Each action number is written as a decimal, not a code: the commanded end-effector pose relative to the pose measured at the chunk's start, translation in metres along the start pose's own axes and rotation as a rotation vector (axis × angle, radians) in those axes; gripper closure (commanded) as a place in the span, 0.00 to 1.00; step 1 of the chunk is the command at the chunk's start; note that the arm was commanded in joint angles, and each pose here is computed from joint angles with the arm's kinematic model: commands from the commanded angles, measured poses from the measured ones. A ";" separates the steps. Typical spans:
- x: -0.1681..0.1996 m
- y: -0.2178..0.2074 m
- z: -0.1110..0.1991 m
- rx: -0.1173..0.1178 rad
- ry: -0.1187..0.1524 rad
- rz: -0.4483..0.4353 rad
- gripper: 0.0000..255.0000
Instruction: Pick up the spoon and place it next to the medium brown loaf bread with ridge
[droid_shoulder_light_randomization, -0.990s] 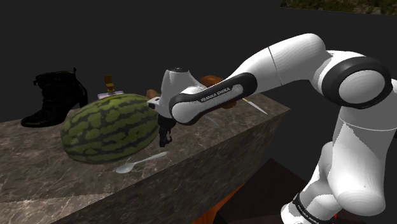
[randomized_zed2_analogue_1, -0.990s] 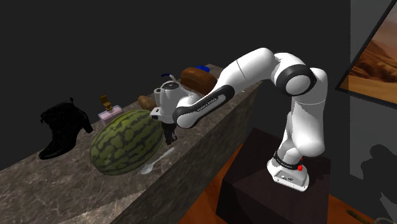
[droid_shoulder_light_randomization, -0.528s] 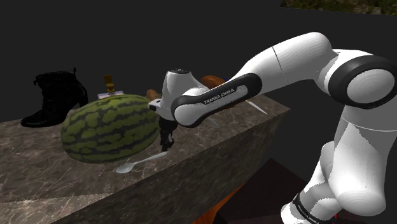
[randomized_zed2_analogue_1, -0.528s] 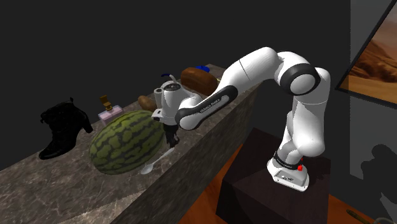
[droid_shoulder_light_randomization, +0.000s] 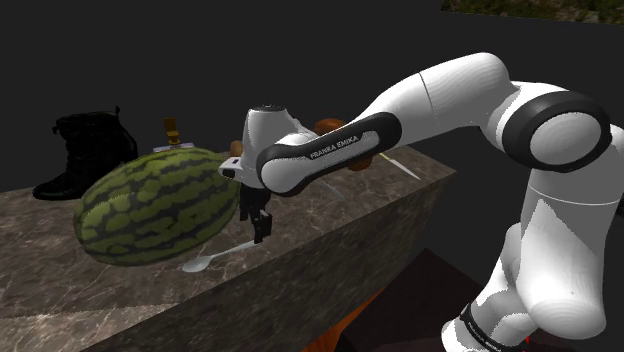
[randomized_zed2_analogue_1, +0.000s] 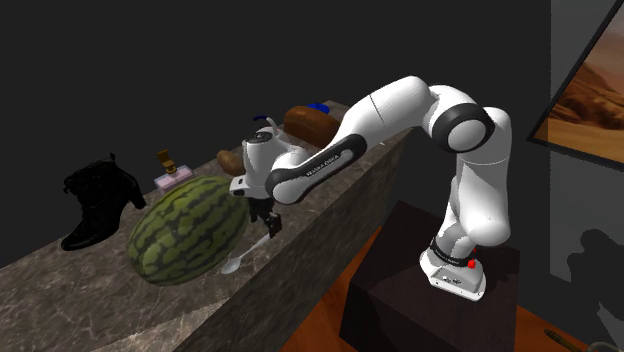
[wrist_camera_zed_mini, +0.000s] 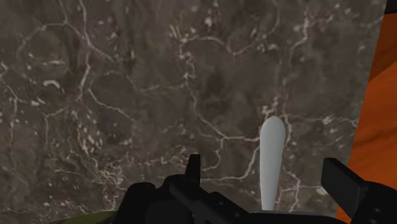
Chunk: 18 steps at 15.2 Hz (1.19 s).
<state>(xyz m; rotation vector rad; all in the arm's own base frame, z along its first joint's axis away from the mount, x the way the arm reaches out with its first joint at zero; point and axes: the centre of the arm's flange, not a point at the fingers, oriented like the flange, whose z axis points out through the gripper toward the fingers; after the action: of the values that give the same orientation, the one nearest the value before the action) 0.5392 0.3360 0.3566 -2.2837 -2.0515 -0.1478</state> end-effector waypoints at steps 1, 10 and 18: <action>0.011 -0.011 0.021 0.025 -0.007 -0.028 0.00; 0.011 -0.011 0.029 0.025 -0.007 -0.028 0.00; 0.014 0.001 0.028 0.024 -0.007 -0.029 1.00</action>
<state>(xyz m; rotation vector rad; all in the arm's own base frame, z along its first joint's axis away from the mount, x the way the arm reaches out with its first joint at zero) 0.5503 0.3460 0.3551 -2.2702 -2.0707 -0.1846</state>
